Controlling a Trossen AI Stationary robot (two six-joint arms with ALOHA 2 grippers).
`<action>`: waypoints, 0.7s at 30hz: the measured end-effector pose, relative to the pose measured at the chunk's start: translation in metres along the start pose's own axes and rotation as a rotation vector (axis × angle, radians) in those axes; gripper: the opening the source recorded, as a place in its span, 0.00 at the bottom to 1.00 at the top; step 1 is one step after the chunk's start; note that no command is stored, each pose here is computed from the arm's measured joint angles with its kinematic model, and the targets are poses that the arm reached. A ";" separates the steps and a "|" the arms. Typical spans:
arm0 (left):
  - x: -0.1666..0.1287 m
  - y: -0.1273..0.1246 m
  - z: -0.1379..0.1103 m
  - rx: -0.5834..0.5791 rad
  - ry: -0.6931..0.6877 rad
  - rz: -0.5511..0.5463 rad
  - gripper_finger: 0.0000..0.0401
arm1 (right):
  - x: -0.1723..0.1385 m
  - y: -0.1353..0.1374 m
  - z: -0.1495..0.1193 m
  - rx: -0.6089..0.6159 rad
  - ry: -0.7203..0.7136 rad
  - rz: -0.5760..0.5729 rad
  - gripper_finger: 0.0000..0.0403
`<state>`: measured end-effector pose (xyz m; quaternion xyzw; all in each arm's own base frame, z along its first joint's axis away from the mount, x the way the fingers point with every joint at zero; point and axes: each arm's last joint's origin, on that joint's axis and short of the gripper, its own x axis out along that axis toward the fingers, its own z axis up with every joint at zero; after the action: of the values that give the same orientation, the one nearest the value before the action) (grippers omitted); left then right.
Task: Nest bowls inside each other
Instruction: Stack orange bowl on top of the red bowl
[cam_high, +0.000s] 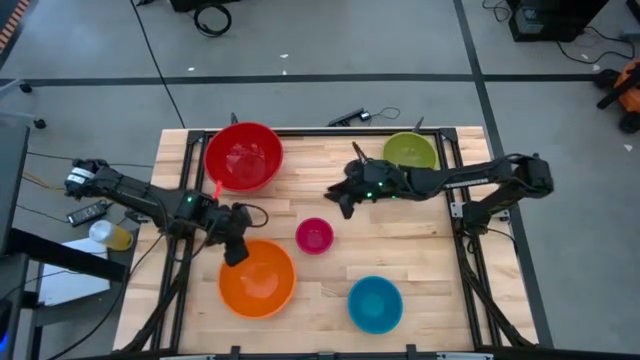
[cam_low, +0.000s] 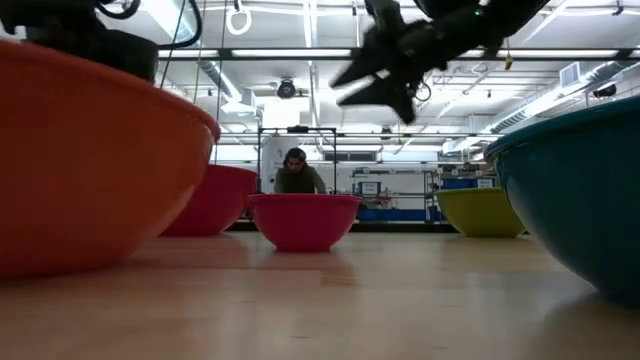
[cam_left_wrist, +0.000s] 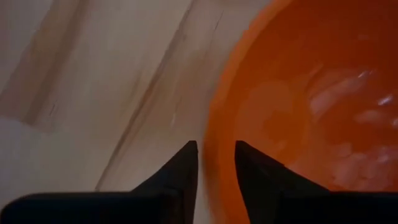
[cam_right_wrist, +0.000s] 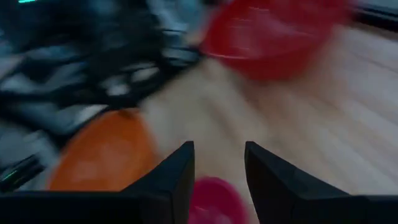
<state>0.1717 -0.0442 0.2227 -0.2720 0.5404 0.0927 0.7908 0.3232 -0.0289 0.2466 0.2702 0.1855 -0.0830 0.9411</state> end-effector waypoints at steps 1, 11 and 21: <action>0.000 0.000 0.002 0.006 -0.013 -0.006 0.29 | 0.008 0.005 0.003 -0.026 0.002 0.041 0.37; -0.018 0.003 0.019 0.039 -0.056 -0.001 0.43 | 0.112 0.040 0.018 -0.140 0.267 0.007 0.48; -0.065 -0.009 0.035 0.145 -0.168 0.093 0.48 | 0.162 0.062 0.013 -0.198 0.371 0.166 0.67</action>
<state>0.1775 -0.0237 0.2942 -0.1801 0.4897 0.1126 0.8456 0.4916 0.0069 0.2223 0.2014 0.3399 0.0647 0.9164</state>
